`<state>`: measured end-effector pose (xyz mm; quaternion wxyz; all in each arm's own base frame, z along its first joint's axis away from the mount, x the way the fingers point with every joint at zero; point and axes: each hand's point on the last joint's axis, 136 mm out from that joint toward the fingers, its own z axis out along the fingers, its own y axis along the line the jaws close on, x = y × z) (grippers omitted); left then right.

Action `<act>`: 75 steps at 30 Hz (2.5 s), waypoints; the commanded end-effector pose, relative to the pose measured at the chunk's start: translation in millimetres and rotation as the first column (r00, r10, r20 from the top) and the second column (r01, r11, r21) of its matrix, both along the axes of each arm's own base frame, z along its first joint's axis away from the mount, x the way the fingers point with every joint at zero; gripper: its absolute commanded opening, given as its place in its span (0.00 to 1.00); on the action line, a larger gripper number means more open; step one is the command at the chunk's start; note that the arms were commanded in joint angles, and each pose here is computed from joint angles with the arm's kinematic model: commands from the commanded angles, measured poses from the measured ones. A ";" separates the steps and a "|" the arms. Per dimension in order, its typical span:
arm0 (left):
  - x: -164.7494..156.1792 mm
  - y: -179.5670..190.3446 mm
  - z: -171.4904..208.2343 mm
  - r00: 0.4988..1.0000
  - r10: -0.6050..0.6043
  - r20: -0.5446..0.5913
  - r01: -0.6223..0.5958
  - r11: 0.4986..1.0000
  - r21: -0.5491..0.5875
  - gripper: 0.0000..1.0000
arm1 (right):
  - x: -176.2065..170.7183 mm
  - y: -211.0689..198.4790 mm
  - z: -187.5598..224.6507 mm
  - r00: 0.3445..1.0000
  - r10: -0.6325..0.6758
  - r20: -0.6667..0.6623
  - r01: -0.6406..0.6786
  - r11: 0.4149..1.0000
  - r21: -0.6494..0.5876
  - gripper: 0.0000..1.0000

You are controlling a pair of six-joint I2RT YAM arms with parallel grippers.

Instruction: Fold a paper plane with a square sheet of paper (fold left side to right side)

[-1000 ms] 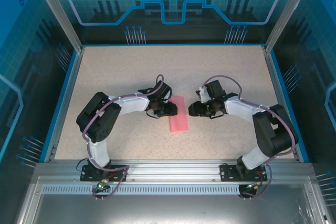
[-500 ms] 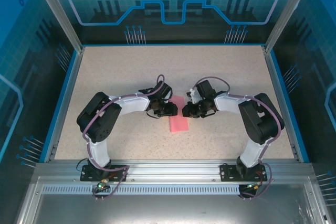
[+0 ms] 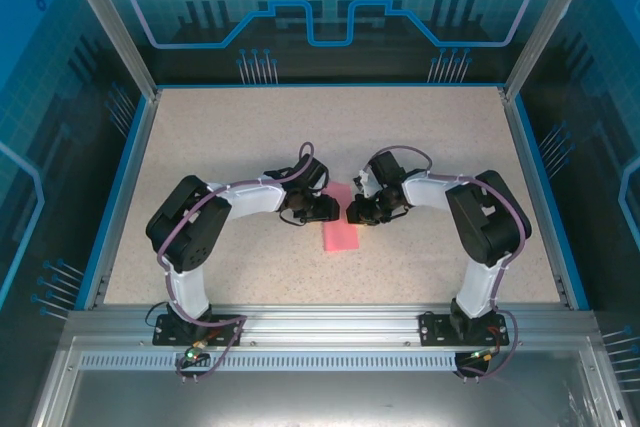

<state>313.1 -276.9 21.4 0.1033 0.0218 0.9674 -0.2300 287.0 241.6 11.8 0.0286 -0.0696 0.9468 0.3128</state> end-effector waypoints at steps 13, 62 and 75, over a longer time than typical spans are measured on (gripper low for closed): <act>-4.3 -18.3 76.2 0.991 -0.059 0.118 0.083 0.973 -0.214 0.18 | -23.6 -15.8 -34.7 0.995 0.017 -0.101 -0.030 0.990 -0.135 0.18; -8.1 -28.6 27.8 0.994 -0.093 0.061 0.106 0.956 -0.273 0.20 | -29.6 -16.2 -36.1 0.994 0.026 -0.111 -0.041 0.990 -0.136 0.18; -24.0 -17.9 -17.6 0.996 -0.077 -0.032 0.070 0.978 -0.194 0.21 | -6.0 5.0 3.9 1.000 0.018 -0.019 -0.017 0.999 0.036 0.18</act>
